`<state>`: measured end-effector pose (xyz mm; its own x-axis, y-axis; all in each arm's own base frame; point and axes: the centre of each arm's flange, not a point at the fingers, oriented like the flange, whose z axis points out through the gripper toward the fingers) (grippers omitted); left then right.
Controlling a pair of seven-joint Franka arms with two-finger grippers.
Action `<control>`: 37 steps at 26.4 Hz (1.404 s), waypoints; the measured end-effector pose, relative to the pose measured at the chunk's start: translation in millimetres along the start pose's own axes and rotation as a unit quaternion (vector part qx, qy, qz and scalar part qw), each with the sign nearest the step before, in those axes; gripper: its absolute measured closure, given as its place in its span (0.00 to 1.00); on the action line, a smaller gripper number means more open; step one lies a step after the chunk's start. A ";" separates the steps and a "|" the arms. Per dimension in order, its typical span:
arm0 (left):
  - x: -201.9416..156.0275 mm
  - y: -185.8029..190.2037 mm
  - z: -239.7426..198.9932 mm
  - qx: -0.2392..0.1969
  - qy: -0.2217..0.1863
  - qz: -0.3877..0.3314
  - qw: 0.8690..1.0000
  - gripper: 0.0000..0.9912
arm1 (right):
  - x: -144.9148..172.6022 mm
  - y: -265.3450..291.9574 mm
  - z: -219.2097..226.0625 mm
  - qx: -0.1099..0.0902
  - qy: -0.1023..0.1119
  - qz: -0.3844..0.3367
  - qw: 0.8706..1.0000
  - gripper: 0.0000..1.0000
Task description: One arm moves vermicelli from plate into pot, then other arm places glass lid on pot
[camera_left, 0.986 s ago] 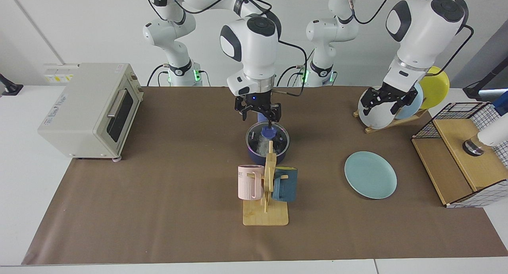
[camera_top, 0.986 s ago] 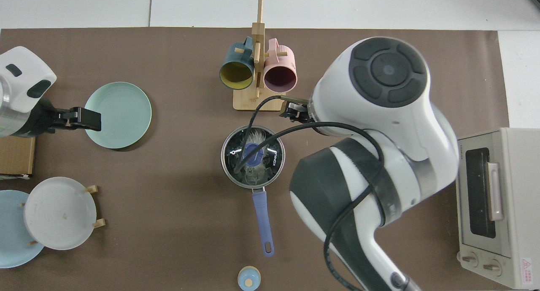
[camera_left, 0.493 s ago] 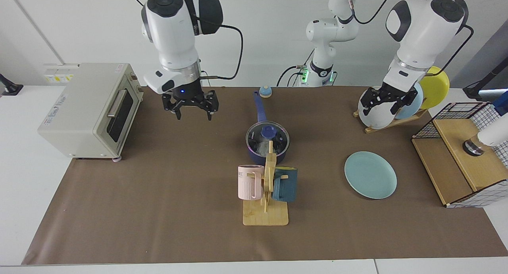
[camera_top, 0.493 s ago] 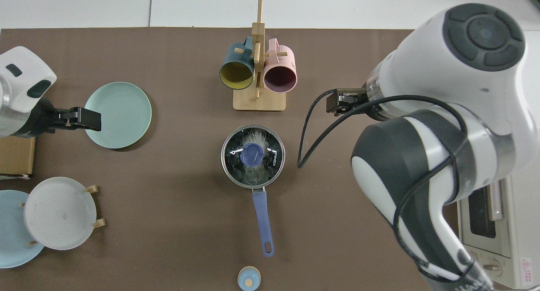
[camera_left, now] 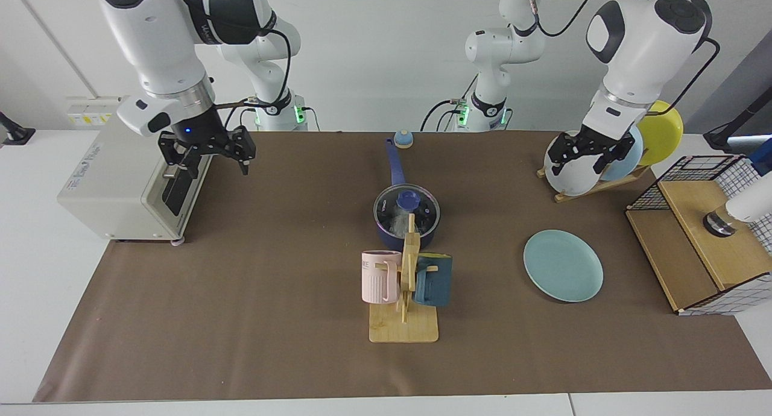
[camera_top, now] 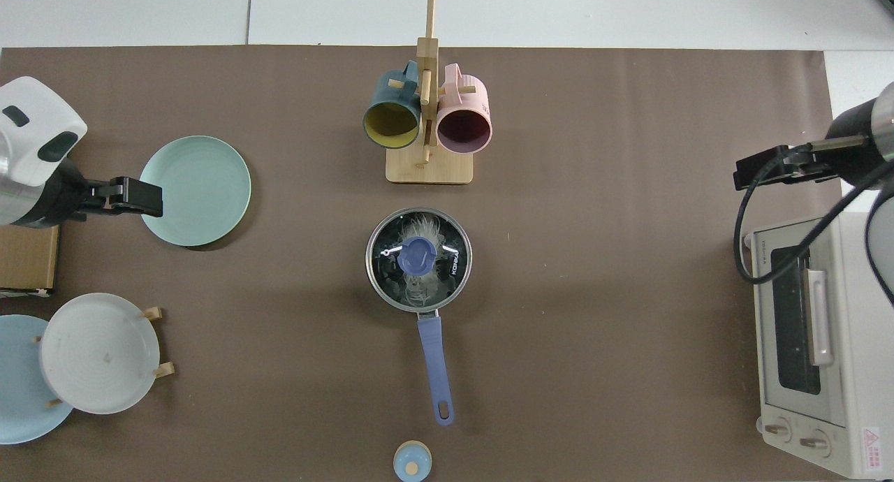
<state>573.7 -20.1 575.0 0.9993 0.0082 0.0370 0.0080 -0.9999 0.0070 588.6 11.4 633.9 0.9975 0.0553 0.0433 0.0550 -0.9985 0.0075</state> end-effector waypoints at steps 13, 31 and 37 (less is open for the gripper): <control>0.2 -5.0 -0.1 0.000 0.000 -0.004 1.000 0.00 | -76.9 12.1 -22.4 0.006 -0.004 0.011 1.000 0.00; 0.2 -4.9 -0.1 0.000 0.000 -0.004 1.000 0.00 | -91.6 7.3 -28.5 0.007 0.002 0.022 1.000 0.00; 0.1 -4.9 -0.1 0.000 0.000 -0.004 1.000 0.00 | -92.0 7.2 -29.1 0.007 0.003 0.019 1.000 0.00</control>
<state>573.8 -15.2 575.1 0.9992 0.0166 0.0372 0.0164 -0.9998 0.0071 496.0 -0.7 659.0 0.9987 0.0168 0.0491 0.0172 -0.9998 -0.0073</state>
